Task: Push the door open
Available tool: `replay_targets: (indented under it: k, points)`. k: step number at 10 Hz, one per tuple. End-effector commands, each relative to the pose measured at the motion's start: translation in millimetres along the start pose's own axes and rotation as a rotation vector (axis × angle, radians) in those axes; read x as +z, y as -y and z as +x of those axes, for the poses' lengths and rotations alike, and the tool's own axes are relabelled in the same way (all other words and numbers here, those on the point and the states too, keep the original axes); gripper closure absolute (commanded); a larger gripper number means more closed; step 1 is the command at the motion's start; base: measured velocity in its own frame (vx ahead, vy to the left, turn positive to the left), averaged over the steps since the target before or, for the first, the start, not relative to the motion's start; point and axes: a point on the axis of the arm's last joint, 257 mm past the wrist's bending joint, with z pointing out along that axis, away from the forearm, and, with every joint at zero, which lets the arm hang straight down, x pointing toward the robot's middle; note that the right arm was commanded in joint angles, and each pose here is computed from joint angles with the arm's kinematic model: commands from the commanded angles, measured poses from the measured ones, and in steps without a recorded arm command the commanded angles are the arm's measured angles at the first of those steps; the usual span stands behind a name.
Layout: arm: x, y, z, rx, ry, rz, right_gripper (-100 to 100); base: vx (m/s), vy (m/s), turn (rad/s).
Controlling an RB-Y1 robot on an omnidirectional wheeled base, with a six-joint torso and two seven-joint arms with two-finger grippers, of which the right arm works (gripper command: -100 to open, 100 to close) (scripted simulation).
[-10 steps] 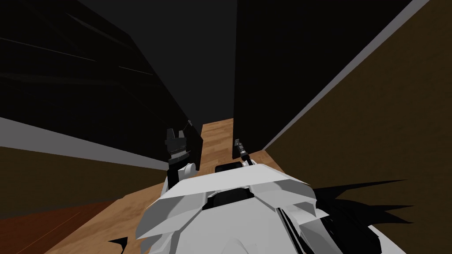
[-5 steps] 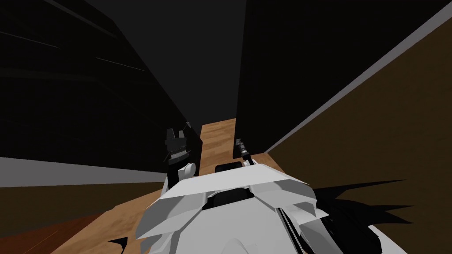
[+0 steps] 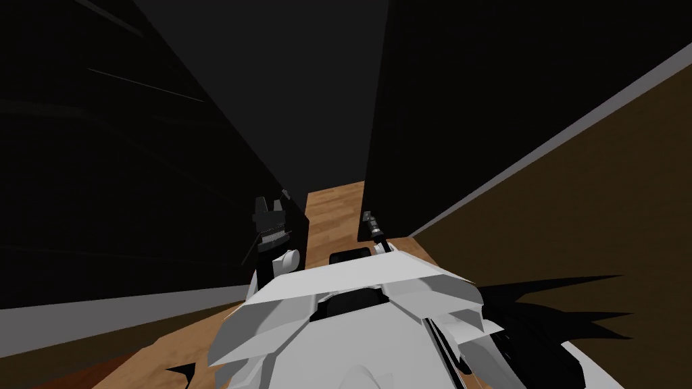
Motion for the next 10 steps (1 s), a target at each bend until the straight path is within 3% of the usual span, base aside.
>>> replay_targets:
  k: [1,2,3,10]
  points:
    - [0.4,-1.7,-26.2,-0.012,0.042,-0.001,100,0.124,0.050,-0.080]
    - [0.7,-1.9,-30.0,-0.014,0.050,-0.001,100,0.150,0.045,-0.140]
    - [-3.1,-2.7,-22.7,-0.003,0.038,0.004,-100,-0.069,0.060,-0.075]
    - [-9.9,-1.9,-14.1,0.031,0.046,0.001,-100,-0.177,0.060,-0.026]
